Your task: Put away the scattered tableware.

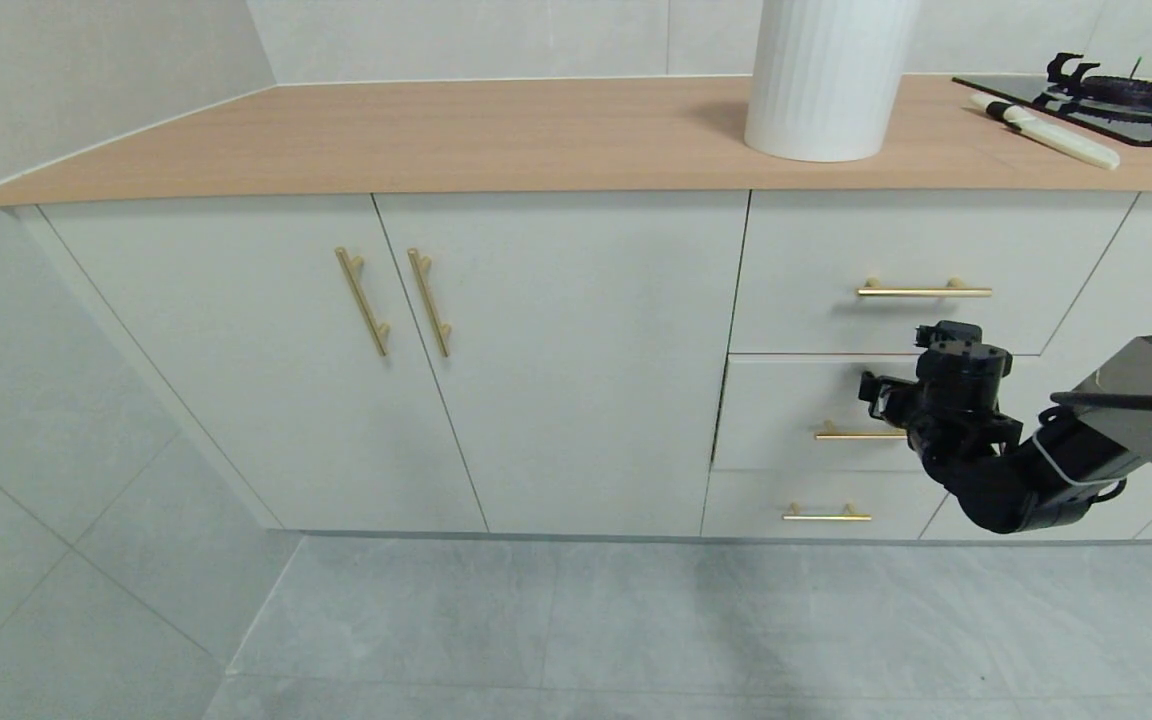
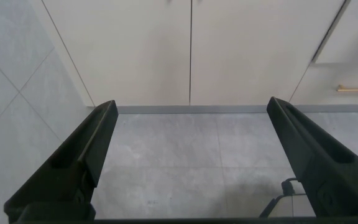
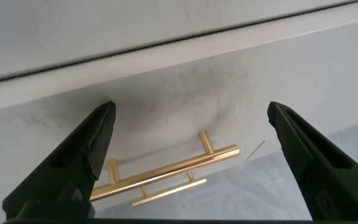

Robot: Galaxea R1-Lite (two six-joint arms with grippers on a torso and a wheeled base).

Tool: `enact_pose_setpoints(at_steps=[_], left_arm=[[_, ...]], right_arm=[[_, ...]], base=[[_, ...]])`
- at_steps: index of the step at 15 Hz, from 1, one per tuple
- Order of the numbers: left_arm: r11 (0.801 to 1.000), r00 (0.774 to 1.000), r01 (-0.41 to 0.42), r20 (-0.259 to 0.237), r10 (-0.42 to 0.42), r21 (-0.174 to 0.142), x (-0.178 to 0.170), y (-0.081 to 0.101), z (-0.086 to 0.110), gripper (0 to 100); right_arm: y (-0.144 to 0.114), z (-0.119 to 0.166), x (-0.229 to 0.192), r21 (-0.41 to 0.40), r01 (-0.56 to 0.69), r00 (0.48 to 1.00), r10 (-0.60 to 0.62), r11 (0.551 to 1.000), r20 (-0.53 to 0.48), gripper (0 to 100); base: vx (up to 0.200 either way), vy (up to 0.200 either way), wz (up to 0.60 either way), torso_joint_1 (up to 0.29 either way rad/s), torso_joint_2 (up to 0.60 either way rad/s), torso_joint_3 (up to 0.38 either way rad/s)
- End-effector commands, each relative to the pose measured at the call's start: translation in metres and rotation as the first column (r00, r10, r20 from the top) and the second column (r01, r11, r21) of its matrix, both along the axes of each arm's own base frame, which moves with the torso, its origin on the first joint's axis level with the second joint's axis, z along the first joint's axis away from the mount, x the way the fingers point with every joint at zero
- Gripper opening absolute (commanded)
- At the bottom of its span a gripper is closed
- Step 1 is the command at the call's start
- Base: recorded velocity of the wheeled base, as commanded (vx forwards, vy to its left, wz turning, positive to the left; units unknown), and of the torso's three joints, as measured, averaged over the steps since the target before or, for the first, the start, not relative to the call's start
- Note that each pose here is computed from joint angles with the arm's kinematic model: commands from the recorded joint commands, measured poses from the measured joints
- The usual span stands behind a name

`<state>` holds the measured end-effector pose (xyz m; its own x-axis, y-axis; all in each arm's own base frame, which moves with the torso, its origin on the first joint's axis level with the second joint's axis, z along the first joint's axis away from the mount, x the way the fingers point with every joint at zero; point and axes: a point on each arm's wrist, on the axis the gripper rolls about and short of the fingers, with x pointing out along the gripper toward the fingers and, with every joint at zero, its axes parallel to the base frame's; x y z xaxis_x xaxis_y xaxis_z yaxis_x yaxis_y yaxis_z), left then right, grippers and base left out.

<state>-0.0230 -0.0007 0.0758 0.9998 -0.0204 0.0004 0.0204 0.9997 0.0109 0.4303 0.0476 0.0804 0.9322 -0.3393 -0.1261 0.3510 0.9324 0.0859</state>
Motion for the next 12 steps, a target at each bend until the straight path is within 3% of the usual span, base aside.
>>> enact_pose_setpoints(at_steps=[1,12], left_arm=[[1.000,1.000,0.000,0.000,0.000,0.000,0.0000,0.0000,0.0000,100],[1.000,1.000,0.000,0.000,0.000,0.000,0.0000,0.0000,0.0000,100]], right_arm=[[-0.0013,-0.0004,0.0030,0.002,0.007,1.000,-0.007,1.000,0.005,100],[-0.0008,0.0004,0.0119,0.007,0.045,0.998,-0.045,0.999,0.034,100]], base=[[0.000,0.000,0.00,0.000,0.00,0.000],[0.000,0.000,0.00,0.000,0.00,0.000]])
